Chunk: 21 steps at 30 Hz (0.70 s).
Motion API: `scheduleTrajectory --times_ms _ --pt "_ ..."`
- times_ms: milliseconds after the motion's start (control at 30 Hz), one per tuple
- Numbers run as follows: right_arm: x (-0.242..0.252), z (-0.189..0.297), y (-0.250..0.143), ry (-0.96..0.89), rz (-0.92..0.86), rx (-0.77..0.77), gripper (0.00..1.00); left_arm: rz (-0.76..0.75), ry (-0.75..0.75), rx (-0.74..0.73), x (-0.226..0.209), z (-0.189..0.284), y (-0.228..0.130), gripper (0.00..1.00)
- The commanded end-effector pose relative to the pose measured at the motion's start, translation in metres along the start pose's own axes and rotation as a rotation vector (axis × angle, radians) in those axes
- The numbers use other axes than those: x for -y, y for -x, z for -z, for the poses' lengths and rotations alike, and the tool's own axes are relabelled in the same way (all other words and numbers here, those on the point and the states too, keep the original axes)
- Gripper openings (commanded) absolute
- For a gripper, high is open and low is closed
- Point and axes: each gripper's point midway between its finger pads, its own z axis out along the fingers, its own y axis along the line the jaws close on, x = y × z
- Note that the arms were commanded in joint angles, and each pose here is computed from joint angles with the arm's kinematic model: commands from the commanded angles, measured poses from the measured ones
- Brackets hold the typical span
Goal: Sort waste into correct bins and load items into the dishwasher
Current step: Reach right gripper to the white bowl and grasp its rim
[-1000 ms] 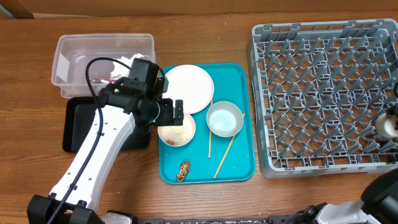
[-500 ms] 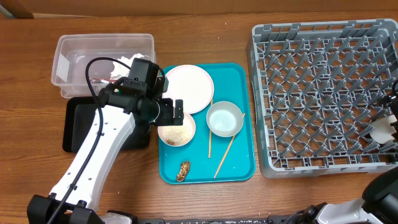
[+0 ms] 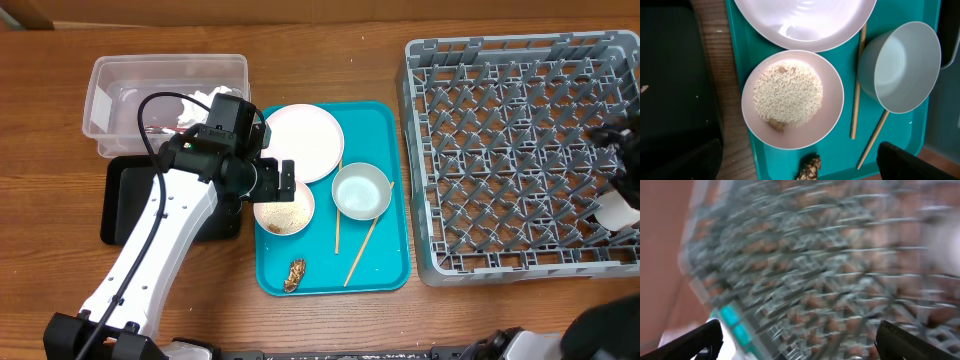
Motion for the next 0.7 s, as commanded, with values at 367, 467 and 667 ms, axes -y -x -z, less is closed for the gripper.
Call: scheduleTrajectory --times_ms 367,467,667 --pt "-0.16 -0.038 -0.196 0.077 0.746 -0.351 1.0 -0.013 0.006 0.027 0.0 0.007 0.004 1.0" --pt "-0.163 -0.051 -0.219 0.023 0.781 -0.391 1.0 -0.013 0.006 0.027 0.0 0.007 0.004 1.0" --pt "-0.167 -0.084 -0.269 -0.063 0.836 -0.489 1.0 -0.013 0.006 0.027 0.0 0.007 0.004 1.0"
